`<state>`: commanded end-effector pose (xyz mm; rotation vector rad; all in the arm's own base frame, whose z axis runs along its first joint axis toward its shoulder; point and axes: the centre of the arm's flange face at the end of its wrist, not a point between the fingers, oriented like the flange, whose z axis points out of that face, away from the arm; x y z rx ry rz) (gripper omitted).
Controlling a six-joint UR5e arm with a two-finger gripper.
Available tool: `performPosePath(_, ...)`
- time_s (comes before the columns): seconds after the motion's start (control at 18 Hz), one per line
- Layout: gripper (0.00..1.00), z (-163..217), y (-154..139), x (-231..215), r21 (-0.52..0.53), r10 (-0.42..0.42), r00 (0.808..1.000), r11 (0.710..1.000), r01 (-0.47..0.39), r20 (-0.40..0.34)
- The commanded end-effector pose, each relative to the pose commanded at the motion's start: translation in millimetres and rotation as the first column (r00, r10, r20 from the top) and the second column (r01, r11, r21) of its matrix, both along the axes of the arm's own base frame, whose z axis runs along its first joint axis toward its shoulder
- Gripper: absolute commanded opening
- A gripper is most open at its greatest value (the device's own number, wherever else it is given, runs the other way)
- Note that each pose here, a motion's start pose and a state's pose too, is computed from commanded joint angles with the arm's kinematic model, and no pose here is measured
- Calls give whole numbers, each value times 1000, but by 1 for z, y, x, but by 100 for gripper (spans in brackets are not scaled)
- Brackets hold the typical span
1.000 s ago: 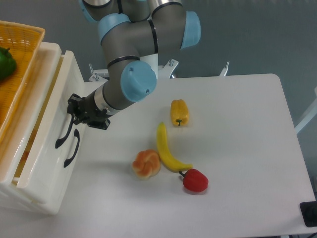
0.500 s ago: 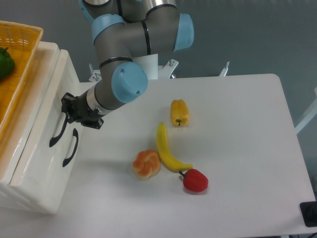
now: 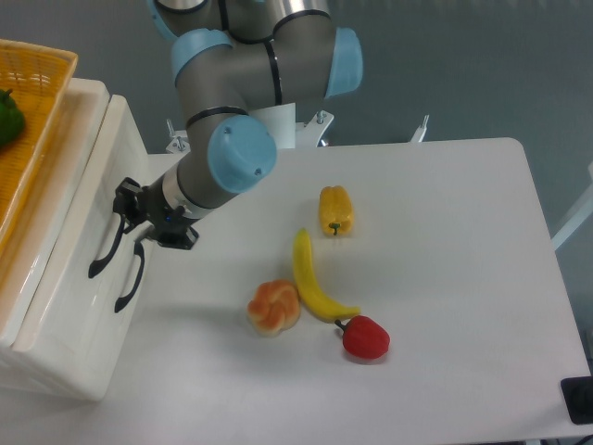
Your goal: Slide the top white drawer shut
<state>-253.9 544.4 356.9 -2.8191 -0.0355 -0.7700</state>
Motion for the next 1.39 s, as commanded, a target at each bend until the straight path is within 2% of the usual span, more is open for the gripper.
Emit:
performPosePath(0.17,100,11,-11,-43,38,59,996,998,-56,-73)
performPosePath(0.39,100,21,-25,-117,143,167,971,979,-143,-172)
performPosePath(0.5,100,18,-34,-156,177,219,954,967,-184,-204)
performPosePath(0.67,100,0,-46,-195,196,236,943,962,-191,-237)
performPosePath(0.94,100,-32,-66,-236,182,156,930,978,-98,-333)
performPosePath(1.06,100,-39,-75,-252,190,118,919,981,-48,-377)
performPosePath(1.17,100,-41,-85,-266,189,64,896,982,23,-440)
performPosePath(1.28,100,-42,-103,-284,132,-30,857,985,114,-515)
performPosePath(1.39,100,-49,-126,-304,80,-125,819,976,204,-560)
